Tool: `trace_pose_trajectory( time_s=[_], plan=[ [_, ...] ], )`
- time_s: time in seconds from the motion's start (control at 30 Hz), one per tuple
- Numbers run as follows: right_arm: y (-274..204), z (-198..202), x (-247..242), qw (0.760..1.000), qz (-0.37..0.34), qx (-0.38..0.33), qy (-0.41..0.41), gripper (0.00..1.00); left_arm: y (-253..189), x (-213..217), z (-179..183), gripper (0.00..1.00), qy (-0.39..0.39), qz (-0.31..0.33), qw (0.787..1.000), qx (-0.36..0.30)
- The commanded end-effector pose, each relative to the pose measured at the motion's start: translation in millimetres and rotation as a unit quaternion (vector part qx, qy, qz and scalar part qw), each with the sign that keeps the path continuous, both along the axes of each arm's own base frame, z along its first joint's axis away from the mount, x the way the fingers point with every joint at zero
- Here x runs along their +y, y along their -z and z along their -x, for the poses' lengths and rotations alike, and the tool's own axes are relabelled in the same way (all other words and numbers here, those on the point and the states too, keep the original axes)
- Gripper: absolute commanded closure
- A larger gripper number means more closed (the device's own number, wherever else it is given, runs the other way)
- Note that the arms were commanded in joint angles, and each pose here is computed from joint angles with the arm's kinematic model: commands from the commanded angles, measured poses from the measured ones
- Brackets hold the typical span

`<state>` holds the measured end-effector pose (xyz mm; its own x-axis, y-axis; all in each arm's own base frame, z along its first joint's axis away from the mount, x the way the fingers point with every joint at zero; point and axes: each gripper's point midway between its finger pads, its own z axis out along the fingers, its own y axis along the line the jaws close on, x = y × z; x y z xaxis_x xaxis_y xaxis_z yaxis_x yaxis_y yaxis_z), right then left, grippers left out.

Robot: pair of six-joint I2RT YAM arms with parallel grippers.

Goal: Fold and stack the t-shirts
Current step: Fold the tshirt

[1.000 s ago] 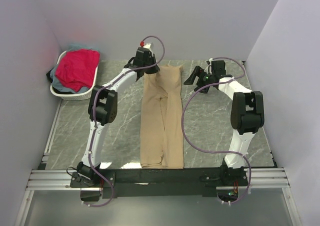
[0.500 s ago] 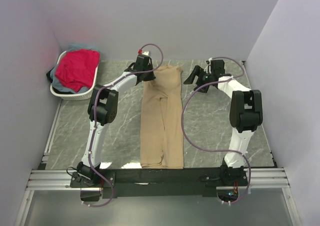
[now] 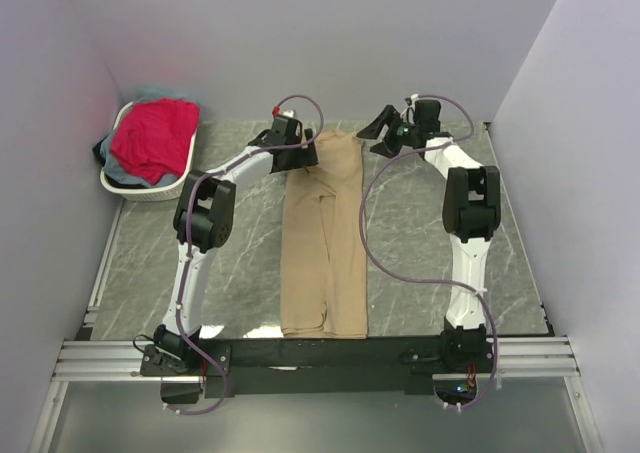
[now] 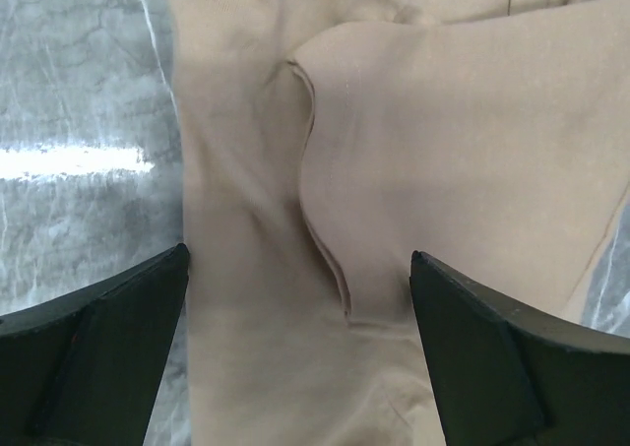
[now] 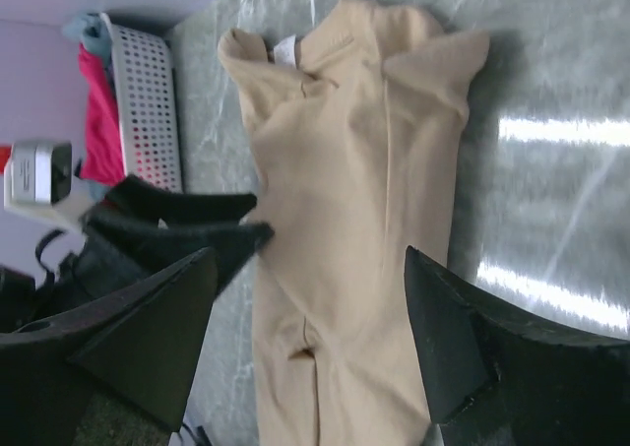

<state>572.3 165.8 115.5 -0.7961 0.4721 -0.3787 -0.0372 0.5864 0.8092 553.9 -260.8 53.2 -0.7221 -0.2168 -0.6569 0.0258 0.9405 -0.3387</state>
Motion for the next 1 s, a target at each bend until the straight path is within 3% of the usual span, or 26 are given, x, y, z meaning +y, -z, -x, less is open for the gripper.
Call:
trace_pose_trajectory(
  time_s=[0.0,0.3,0.4,0.53,0.63,0.97],
  plan=[
    [-15.2,-14.4,23.2,0.997,-0.068,-0.011,-0.034,0.18,-54.9,-5.7,3.1,0.01,0.019,0.024,0.999,-0.043],
    [-13.7,2.7,22.5,0.998,-0.048,-0.017,-0.038,0.17,-64.7,-25.0,45.7,0.01,0.080,0.077,0.993,-0.040],
    [-10.3,10.5,22.4,0.998,-0.048,-0.012,-0.041,0.17,-57.6,-31.7,51.2,0.08,0.084,0.087,0.992,-0.034],
    [-11.5,16.2,21.9,0.998,-0.050,-0.018,-0.044,0.17,-50.9,-42.5,53.1,0.34,0.095,0.112,0.989,-0.029],
    [-12.1,22.0,21.3,0.998,-0.047,-0.020,-0.047,0.17,-48.0,-47.7,51.1,0.39,0.094,0.118,0.988,-0.032],
    [-30.9,28.4,22.5,0.996,-0.041,-0.039,-0.062,0.17,-36.3,-40.4,37.6,0.41,0.068,0.092,0.993,-0.044]
  ],
)
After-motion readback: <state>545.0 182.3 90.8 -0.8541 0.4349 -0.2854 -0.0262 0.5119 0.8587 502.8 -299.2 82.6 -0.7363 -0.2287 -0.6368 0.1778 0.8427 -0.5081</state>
